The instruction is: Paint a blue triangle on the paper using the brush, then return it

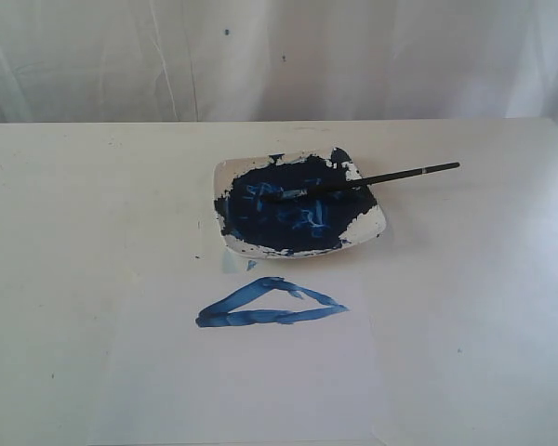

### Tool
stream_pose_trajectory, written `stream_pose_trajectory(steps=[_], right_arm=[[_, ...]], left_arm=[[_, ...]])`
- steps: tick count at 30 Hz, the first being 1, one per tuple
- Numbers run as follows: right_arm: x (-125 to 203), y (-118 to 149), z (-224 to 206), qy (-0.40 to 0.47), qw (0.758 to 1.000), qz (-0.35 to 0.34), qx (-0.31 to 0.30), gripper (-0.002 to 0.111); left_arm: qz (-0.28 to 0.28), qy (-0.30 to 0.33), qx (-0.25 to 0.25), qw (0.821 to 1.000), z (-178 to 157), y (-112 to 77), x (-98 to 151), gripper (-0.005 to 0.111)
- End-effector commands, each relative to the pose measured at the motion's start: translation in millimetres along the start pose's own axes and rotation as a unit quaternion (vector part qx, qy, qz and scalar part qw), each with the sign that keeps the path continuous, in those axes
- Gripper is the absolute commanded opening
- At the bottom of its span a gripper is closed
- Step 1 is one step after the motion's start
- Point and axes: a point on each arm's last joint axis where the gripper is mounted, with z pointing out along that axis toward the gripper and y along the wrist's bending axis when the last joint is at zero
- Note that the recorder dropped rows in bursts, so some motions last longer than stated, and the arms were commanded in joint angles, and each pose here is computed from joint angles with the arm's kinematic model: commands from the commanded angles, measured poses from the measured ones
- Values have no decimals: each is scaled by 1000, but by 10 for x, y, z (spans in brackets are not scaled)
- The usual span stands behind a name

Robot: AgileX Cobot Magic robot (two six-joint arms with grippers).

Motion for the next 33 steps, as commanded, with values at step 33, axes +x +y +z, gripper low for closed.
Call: stream_pose_trajectory(steps=[33], right_arm=[[1109,72,-450,-99,994,14,50,0]], left_arm=[[-8,-3,3,1000,-8,-5,0,0]])
